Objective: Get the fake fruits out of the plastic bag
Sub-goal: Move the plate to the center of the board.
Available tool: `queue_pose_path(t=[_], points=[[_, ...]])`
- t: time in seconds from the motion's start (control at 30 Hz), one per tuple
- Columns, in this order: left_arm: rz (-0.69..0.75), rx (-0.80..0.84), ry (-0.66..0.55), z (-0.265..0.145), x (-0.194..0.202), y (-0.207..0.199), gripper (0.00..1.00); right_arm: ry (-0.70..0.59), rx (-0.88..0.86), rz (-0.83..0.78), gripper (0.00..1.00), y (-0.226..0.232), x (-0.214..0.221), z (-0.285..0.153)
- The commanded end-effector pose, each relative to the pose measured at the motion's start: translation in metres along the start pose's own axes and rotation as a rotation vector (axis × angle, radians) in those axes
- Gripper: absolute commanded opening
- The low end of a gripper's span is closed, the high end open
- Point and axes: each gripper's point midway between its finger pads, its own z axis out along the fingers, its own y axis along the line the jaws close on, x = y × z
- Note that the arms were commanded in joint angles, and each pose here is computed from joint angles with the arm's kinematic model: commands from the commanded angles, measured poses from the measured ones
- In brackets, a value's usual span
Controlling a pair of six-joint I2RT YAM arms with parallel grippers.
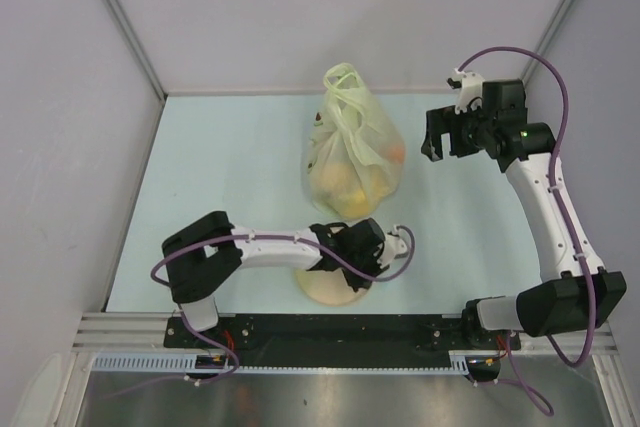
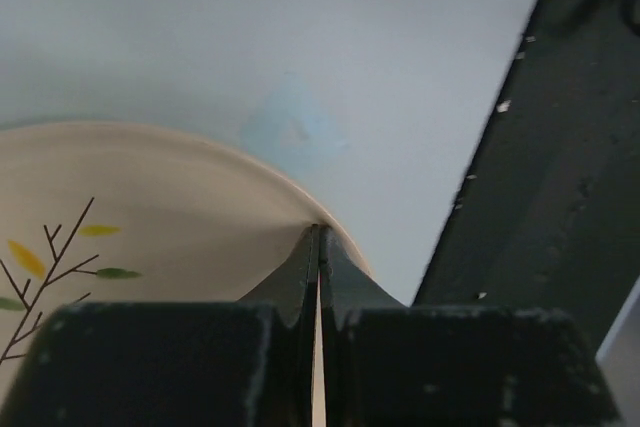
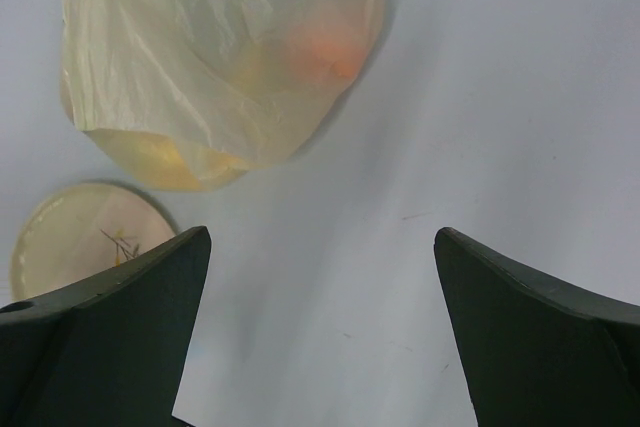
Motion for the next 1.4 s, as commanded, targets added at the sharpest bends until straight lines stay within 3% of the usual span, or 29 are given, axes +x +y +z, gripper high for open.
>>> queue_pose_path(t=[0.0, 0.17, 0.33, 0.43, 0.53, 0.67, 0.8, 1.0, 1.13, 1.3, 1.37], points=[[0.054, 0.079, 0.103, 0.016, 0.023, -0.035, 0.0, -0.084, 0.007, 0.02, 1.0, 0.001, -0.014, -0.014], [0.066, 0.03, 0.045, 0.018, -0.015, -0.03, 0.0, -0.105, 0.048, 0.098, 1.0, -0.02, -0.019, -0.022], [0.106, -0.046, -0.102, -0.015, -0.065, -0.01, 0.0, -0.111, 0.075, 0.145, 1.0, -0.038, -0.017, -0.028], [0.053, -0.1, -0.131, -0.039, -0.069, 0.016, 0.0, -0.113, 0.06, 0.145, 1.0, -0.034, -0.017, -0.028], [-0.027, -0.191, -0.082, -0.047, -0.041, 0.051, 0.0, -0.122, 0.041, 0.146, 1.0, -0.028, -0.019, -0.029], [-0.158, -0.296, -0.03, -0.033, -0.009, 0.094, 0.0, -0.144, 0.04, 0.151, 1.0, -0.027, -0.024, -0.031], [-0.152, -0.32, -0.032, -0.022, -0.02, 0.113, 0.0, -0.156, 0.044, 0.177, 1.0, -0.031, -0.025, -0.035], [-0.145, -0.292, -0.026, 0.015, -0.046, 0.124, 0.0, -0.17, 0.078, 0.26, 1.0, -0.055, -0.021, -0.039], [-0.124, -0.298, -0.054, 0.013, -0.068, 0.129, 0.0, -0.163, 0.104, 0.257, 1.0, -0.063, -0.018, -0.039], [-0.081, -0.156, -0.132, -0.037, -0.09, 0.095, 0.0, -0.139, 0.063, 0.25, 1.0, -0.054, -0.018, -0.031], [-0.016, -0.083, -0.218, -0.084, -0.107, 0.074, 0.03, -0.114, 0.049, 0.194, 0.99, -0.047, -0.019, -0.023]])
